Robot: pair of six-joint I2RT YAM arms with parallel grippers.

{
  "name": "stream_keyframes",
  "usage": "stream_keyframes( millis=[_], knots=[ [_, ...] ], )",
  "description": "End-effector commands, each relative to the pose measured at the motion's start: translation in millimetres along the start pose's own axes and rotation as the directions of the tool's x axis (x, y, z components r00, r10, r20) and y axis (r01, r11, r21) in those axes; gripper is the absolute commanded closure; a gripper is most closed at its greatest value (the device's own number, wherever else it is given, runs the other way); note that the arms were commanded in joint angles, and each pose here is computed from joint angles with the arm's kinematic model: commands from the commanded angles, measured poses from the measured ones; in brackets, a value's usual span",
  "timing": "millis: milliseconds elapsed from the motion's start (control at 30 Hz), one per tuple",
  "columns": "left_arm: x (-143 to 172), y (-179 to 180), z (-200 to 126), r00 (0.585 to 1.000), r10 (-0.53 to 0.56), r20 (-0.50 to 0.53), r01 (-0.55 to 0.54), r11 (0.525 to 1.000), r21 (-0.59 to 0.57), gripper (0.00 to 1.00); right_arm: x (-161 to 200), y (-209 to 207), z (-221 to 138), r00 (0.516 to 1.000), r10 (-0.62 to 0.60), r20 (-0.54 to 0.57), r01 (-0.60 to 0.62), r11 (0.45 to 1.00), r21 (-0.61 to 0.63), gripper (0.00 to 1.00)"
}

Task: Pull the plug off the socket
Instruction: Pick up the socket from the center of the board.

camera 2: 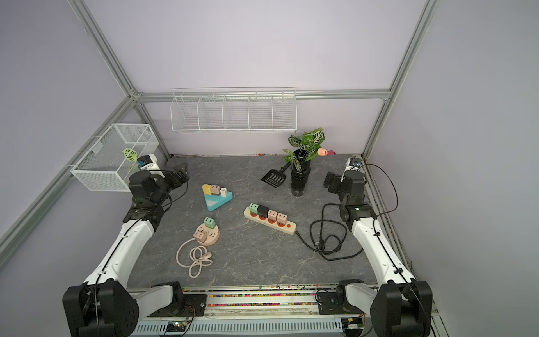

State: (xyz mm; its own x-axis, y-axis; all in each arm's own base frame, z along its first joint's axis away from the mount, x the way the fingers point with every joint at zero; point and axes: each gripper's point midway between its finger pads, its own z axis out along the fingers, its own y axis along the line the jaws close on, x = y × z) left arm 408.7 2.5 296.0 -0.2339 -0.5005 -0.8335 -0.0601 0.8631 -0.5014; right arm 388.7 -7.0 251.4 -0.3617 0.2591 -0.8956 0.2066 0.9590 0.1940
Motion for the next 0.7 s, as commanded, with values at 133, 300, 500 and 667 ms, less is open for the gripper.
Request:
stream_keyframes(
  millis=[133,300,500,667],
  knots=[
    [55.8,25.5,-25.0,0.940,-0.313,-0.138,0.297,0.946,-0.128,0.01,58.0,19.5,-9.6,0.964,-0.007,-0.267,-0.037,0.986,-0.160,0.01],
    [88.7,-11.4,-21.2,0.893,-0.254,-0.370,0.287,0.957,0.036,0.01,90.2,40.4,-21.8,0.910,-0.185,-0.370,0.139,0.979,-0.147,0.02],
    [149.5,-63.0,-23.4,0.860,-0.058,-0.507,0.160,0.974,0.159,0.06,141.7,116.9,-56.7,0.802,-0.456,-0.386,0.259,0.847,-0.465,0.10],
    [199.3,-112.9,-36.3,0.814,0.087,-0.574,0.124,0.940,0.317,0.15,169.6,142.1,-62.6,0.720,-0.587,-0.370,0.340,0.764,-0.549,0.23]
  ],
)
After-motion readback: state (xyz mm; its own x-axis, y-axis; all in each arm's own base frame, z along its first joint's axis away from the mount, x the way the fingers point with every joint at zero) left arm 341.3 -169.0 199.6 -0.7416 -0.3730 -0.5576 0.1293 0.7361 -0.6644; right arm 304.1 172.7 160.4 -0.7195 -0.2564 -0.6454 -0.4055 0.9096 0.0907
